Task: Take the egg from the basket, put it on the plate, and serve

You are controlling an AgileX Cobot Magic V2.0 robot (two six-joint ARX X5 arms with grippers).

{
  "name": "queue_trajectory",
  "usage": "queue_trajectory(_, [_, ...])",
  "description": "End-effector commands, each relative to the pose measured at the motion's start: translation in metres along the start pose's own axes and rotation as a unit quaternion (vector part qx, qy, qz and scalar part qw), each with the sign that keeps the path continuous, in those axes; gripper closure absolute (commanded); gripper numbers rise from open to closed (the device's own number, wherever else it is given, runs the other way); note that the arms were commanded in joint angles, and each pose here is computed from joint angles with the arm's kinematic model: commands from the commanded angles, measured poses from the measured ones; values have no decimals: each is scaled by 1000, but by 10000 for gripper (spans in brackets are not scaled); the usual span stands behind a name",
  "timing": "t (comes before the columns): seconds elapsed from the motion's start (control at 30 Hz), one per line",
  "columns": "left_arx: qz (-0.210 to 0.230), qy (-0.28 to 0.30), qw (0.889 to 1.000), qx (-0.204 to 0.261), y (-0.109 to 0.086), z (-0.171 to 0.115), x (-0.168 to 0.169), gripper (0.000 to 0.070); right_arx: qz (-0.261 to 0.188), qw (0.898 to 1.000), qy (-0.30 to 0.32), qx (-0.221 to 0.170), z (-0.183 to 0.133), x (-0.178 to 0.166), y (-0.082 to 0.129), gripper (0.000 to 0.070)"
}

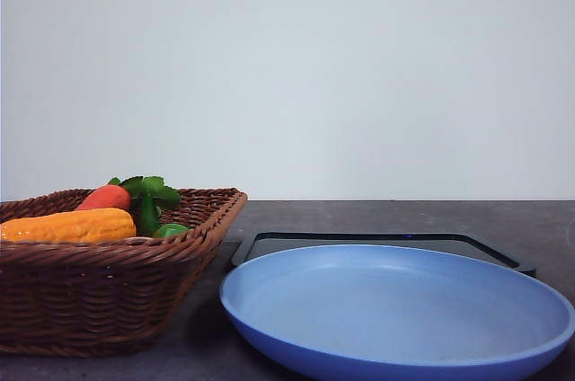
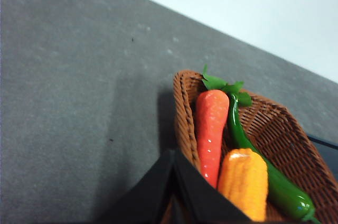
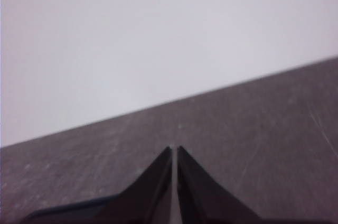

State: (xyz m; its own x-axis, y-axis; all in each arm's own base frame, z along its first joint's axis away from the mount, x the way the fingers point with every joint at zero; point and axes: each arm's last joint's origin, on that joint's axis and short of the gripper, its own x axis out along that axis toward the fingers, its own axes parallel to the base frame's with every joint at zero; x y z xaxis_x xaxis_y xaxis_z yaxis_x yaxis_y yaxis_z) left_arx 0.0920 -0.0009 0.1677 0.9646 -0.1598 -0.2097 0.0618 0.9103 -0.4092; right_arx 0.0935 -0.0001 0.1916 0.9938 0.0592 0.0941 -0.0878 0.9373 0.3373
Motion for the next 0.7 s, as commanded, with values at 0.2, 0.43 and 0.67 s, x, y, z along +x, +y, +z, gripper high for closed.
queue_trajectory(0.2, [-10,45,999,-4,-18,38,-5,700,-20,998,60,12,40,-5,15,700])
queue_trajectory(0.43, [-64,99,993,1,-32,66,9,700,5,994,109,9,64,6,26,700])
queue_trajectory(0.67, [-132,186,974,2,-46,72,34,700,72,967,242,38,65,31,30,700])
